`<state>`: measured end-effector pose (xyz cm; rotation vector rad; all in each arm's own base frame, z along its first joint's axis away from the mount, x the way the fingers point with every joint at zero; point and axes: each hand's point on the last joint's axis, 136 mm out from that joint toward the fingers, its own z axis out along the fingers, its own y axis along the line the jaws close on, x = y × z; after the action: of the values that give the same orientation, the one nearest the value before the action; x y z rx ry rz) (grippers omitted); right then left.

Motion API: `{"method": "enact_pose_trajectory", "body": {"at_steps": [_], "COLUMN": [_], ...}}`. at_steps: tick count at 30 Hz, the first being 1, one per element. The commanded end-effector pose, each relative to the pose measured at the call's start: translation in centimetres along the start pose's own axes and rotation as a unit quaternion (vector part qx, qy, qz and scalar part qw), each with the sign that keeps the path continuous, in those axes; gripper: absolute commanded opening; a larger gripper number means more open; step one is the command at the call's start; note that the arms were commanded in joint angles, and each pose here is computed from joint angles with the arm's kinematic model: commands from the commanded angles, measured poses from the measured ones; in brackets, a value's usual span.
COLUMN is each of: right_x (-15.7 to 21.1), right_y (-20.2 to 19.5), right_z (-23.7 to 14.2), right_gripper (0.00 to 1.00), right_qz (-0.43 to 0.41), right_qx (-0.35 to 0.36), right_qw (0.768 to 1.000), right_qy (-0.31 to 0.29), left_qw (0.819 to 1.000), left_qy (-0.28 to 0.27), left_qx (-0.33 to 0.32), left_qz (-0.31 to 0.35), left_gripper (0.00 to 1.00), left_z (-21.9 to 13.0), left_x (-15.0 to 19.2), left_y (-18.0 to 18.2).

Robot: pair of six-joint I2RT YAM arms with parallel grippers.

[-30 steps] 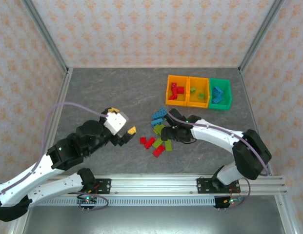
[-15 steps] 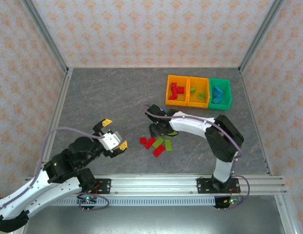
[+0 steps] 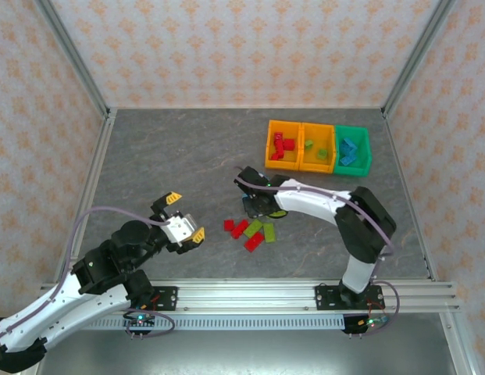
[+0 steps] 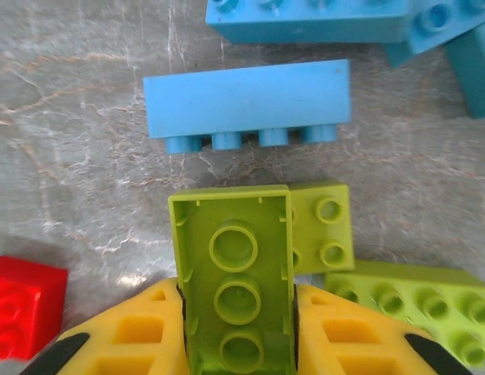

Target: Sort the legos into containers by color

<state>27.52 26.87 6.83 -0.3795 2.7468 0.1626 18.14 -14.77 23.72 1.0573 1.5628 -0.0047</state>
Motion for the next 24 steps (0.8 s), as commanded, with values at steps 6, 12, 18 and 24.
{"method": "enact_pose_trajectory", "body": {"at_steps": [6,12,18,24], "right_x": [-7.0,-11.6,-15.9,-18.1], "right_y": [-8.6,-21.5,-26.8,-27.3], "right_z": [-9.6,-10.1,-5.5,-4.4], "right_gripper": [0.26,0.27,0.27,0.29], "right_qz": [0.172,0.305,0.315,0.315], "right_qx": [0.014,0.073,0.109,0.106], "right_qw": [0.963,0.917,0.925,0.925], "right_qy": [-0.205,-0.246,-0.18,-0.187], "left_qw": [1.0,1.0,1.0,1.0], "left_qy": [-0.015,-0.012,-0.011,-0.008], "left_qx": [0.005,0.01,0.006,0.0], "left_qz": [0.01,0.011,0.011,0.012], "left_gripper": [1.0,1.0,1.0,1.0], "left_z": [0.3,0.6,0.5,0.5], "left_x": [-0.3,-0.3,-0.2,-0.1], "left_y": [-0.3,-0.6,-0.4,-0.2]}}
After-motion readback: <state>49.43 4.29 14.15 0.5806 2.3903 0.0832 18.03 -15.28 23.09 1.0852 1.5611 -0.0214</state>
